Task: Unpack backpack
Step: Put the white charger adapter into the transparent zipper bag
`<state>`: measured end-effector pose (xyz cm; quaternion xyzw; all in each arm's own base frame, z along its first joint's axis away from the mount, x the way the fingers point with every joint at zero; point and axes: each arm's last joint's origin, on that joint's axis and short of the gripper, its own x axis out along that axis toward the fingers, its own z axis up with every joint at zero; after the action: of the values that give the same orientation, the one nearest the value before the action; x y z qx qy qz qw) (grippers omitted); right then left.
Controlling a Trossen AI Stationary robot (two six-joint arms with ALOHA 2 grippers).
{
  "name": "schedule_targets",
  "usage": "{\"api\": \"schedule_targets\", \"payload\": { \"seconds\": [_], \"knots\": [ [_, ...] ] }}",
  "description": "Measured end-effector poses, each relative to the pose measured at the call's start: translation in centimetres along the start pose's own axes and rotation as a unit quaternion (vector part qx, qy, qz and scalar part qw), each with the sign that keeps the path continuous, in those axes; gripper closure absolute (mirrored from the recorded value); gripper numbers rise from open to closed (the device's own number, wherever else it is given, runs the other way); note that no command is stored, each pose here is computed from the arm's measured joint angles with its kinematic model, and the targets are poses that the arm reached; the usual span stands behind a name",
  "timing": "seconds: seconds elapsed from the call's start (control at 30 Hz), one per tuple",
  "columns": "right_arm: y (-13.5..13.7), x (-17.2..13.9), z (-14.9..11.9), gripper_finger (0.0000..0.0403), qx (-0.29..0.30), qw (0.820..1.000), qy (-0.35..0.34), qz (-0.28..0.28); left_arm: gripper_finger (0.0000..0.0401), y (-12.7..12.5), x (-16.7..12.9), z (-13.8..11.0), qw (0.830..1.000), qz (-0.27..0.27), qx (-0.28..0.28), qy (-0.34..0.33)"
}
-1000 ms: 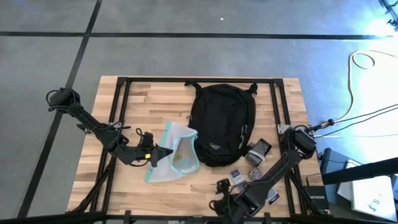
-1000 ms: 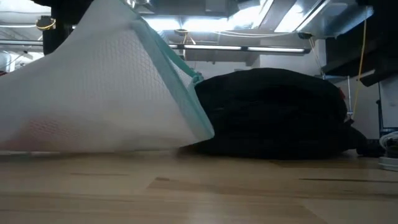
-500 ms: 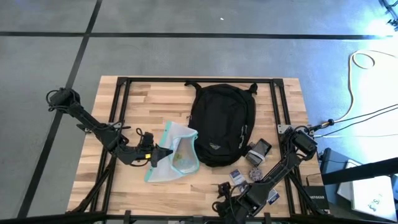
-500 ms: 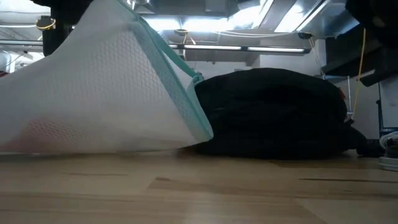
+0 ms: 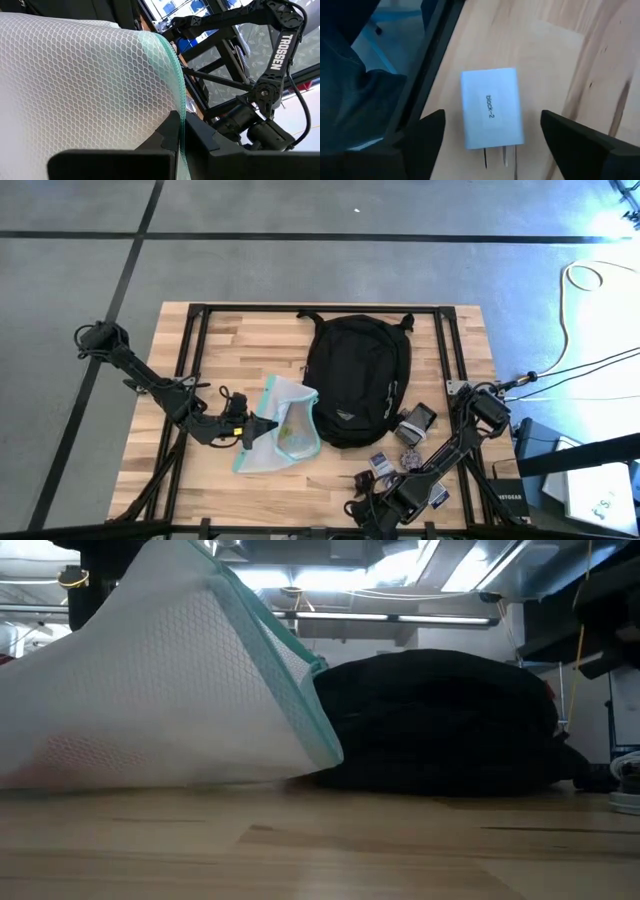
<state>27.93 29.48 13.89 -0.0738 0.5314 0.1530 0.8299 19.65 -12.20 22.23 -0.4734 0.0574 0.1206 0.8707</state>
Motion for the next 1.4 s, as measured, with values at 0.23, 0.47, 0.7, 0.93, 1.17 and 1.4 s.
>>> {"api": "schedule_targets", "payload": {
  "seconds": [0.23, 0.47, 0.7, 0.93, 1.17, 1.4],
  "knots": [
    [0.0, 0.0, 0.0, 0.0181, -0.011, 1.000, -0.002, -0.003, 0.0400, 0.0, 0.0, 0.0, 1.000, 0.000, 0.000, 0.001],
    [-0.5, 0.1, 0.3, 0.0237, -0.017, 1.000, -0.003, -0.006, 0.0400, 0.0, 0.0, 0.0, 1.000, 0.000, 0.000, 0.001],
    [-0.7, 0.1, 0.4, 0.0240, -0.015, 1.000, -0.002, -0.007, 0.0400, 0.0, 0.0, 0.0, 1.000, 0.000, 0.000, 0.001],
    [-0.7, -0.5, 1.6, 0.0241, -0.013, 1.000, -0.013, 0.008, 0.0400, 0.0, 0.0, 0.0, 1.000, 0.000, 0.000, 0.001],
    [-1.7, -3.7, 5.0, 0.0241, -0.070, 0.997, 0.005, -0.011, 0.0400, 0.0, 0.0, 0.0, 1.000, 0.000, -0.001, -0.001],
    [-6.0, -8.4, 9.1, 0.0241, -0.120, 0.987, 0.018, -0.109, 0.0400, 0.0, 0.0, 0.0, 1.000, 0.000, -0.003, -0.001]
  ]
}}
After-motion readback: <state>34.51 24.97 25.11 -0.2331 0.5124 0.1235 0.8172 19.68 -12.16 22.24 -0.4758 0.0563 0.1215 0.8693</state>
